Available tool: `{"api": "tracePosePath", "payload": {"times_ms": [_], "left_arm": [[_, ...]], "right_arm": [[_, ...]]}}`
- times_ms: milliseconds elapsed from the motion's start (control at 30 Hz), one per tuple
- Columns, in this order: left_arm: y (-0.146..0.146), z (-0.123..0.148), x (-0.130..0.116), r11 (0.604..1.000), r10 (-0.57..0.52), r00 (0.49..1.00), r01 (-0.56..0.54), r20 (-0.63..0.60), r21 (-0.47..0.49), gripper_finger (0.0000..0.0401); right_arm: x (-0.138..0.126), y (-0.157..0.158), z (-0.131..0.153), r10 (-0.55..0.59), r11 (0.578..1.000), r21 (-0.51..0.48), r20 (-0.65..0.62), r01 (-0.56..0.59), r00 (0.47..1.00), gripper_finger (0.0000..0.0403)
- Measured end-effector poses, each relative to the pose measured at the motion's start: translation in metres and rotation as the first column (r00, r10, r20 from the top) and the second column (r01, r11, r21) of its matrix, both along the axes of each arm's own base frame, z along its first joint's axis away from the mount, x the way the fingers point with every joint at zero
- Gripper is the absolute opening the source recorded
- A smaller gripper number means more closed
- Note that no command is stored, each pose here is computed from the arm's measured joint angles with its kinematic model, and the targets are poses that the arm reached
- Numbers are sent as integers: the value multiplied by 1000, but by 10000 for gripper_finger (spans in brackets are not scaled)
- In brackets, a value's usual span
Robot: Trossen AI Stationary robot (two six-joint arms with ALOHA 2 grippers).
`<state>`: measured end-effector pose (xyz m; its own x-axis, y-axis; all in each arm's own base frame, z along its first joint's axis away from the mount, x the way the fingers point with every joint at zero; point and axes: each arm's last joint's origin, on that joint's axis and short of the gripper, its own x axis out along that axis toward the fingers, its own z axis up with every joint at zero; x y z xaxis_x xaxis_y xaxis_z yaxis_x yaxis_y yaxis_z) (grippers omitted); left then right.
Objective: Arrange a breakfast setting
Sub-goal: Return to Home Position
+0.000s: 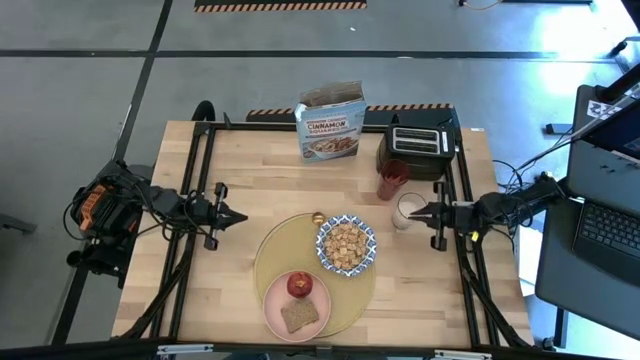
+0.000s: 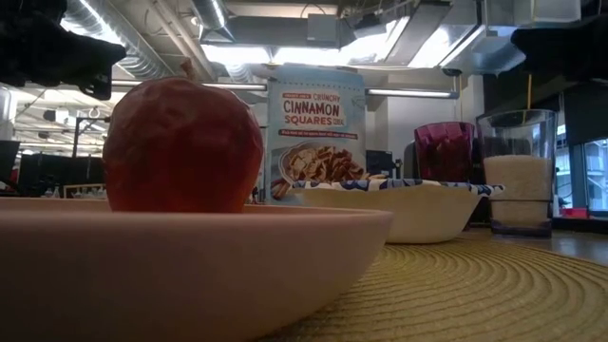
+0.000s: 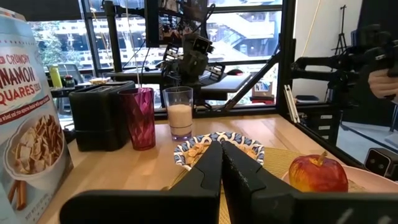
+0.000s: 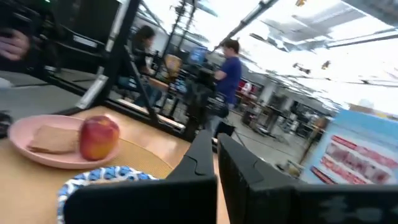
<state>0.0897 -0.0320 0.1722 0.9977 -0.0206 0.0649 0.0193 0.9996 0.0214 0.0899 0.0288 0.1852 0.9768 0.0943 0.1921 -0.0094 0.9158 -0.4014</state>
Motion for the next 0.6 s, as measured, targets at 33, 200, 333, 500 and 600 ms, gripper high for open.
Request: {"api": "tracePosePath", "payload": {"times_ms": [33, 200, 333, 500, 600], "left_arm": [[0, 0, 0, 1000, 0, 1000, 0, 0, 0, 0], [0, 0, 0, 1000, 5, 1000, -5, 0, 1, 0], [0, 0, 0, 1000, 15, 1000, -15, -1, 8, 0], [0, 0, 0, 1000, 16, 1000, -16, -1, 8, 0], [0, 0, 0, 1000, 17, 1000, -17, -1, 8, 0]], "right_arm": [[0, 1, 0, 21, 1000, -2, 2, -21, 1000, 0], [-1, 6, -3, 151, 988, 46, -30, -149, 988, 0], [-2, 10, -5, 250, 968, 54, -52, -247, 967, 0], [-1, 10, -15, 263, 958, 166, -168, -236, 950, 0], [1, 7, -14, 176, 968, 210, -171, -139, 969, 0]]}}
